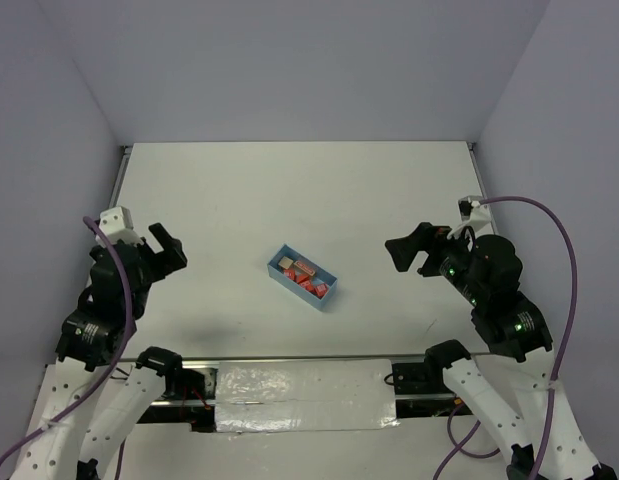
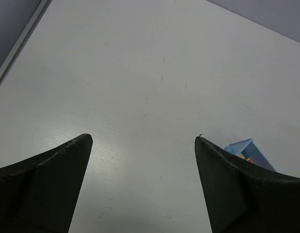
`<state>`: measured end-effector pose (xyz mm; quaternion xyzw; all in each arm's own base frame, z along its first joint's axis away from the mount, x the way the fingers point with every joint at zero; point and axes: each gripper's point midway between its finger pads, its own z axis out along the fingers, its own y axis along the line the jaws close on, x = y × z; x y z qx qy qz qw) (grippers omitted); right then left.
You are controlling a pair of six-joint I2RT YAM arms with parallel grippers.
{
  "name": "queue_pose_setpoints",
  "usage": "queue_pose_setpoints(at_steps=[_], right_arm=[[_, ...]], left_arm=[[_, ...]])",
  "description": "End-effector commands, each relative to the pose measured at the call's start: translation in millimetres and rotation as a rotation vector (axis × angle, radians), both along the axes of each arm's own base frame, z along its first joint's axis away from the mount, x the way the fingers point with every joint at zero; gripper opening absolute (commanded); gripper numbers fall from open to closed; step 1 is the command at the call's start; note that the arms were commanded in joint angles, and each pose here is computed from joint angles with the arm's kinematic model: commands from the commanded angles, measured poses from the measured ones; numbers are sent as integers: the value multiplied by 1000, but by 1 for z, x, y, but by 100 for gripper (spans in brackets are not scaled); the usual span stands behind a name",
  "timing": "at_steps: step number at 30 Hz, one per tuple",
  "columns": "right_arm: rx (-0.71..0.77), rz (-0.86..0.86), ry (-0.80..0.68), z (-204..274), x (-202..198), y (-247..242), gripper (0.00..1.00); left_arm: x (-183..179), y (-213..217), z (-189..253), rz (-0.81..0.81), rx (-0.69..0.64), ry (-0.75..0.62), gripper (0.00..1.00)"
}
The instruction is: Build the wood block tower
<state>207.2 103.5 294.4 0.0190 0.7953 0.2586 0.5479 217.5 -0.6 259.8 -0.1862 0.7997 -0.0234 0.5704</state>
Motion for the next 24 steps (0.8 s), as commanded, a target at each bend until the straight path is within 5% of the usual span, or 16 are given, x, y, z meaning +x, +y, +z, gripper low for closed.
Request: queue_pose_setpoints(at_steps=[1, 6, 13, 17, 20, 24], right_arm=[[-6, -30, -29, 8, 2, -6, 100], [1, -33, -33, 11, 0, -7, 100], [-1, -51, 35, 2, 4, -6, 100], [4, -36, 33, 2, 3, -4, 100], [8, -28, 20, 4, -2, -4, 100], [12, -7, -4, 10, -10, -3, 100]], left_arm=[[1, 0, 9, 32, -62, -51, 100], [12, -32, 0, -60, -212, -18, 100], [28, -126, -38, -45, -565, 242, 100], [22, -191, -15, 15, -516, 197, 99], [20, -212, -69, 156, -261, 378, 99], [31, -235, -105, 206, -141, 453, 96]])
